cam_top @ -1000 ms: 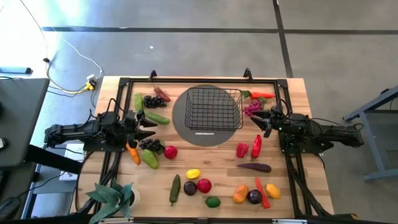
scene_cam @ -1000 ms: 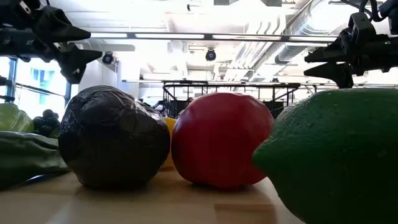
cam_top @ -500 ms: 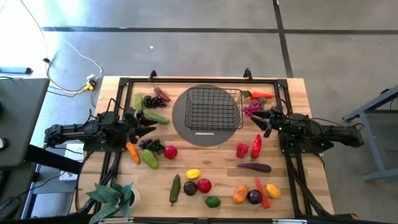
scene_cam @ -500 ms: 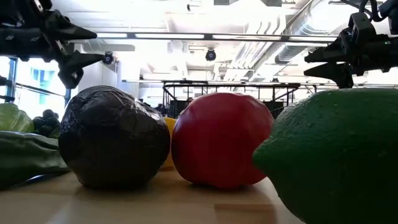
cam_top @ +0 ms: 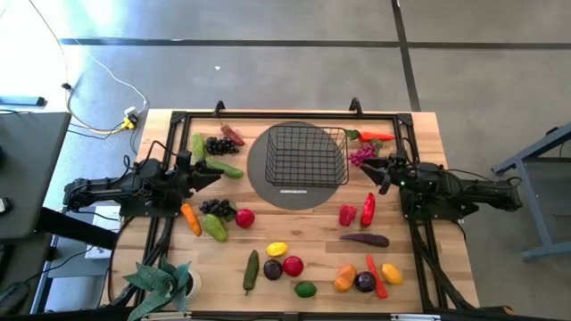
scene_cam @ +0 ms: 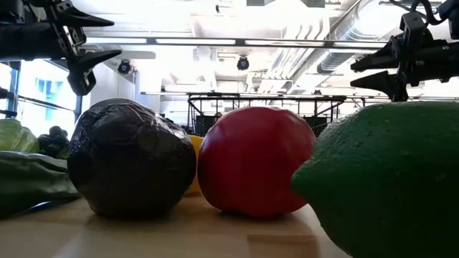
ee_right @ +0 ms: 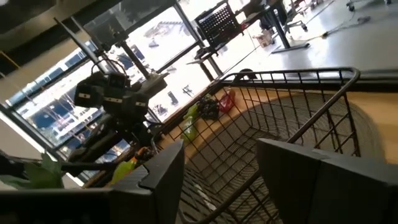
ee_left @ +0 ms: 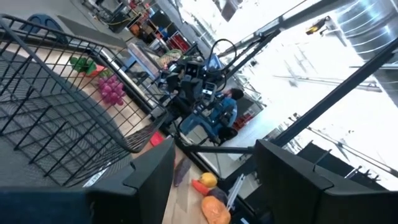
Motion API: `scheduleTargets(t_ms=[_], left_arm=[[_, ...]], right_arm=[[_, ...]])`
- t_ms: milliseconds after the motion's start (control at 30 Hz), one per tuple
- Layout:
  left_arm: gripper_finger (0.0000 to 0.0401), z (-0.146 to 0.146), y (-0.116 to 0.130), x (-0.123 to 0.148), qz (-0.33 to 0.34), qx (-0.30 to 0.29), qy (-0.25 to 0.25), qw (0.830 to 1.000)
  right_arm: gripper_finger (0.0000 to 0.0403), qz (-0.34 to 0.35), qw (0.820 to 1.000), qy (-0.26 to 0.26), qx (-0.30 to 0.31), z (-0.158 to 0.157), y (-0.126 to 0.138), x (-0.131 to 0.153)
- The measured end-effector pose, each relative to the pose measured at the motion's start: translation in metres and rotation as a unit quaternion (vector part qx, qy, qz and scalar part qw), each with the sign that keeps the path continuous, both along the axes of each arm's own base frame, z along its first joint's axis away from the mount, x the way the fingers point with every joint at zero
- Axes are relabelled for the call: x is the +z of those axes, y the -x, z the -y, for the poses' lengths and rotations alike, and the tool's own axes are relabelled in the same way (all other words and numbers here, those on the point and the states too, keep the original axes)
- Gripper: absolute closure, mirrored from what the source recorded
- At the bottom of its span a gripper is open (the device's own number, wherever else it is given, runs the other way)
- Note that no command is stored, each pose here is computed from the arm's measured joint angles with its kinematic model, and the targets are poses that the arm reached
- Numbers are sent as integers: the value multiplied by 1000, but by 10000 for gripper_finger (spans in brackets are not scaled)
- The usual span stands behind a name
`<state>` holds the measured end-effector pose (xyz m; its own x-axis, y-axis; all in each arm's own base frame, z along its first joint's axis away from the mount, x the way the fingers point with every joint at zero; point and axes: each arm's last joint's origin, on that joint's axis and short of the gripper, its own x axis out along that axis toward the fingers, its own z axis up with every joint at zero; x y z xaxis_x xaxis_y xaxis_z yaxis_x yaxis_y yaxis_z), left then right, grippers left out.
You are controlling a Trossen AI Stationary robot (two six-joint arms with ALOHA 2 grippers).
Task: Build produce basket
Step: Put the purple eggplant into the black mesh basket
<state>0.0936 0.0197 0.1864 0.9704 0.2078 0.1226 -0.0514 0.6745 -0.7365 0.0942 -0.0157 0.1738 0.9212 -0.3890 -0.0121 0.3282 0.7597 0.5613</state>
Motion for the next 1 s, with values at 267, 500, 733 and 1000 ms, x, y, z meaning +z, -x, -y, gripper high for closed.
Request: scheduleTargets(t_ms=[267, 500, 733, 1000], left_arm=[[190, 0, 0, 0, 2, 0, 0, 1000], [190, 0, 0, 0, 2, 4, 0, 1000], [190, -2, 1, 0, 3, 40, 5, 999], [190, -2, 1, 0, 4, 37, 10, 999]], right_arm=[[213, 4, 1000, -2, 6, 0, 0, 3], [182, 5, 1000, -8, 18, -2, 9, 29], [169, -92, 991, -40, 84, -6, 21, 65], [169, -235, 947, -138, 171, -12, 15, 97]])
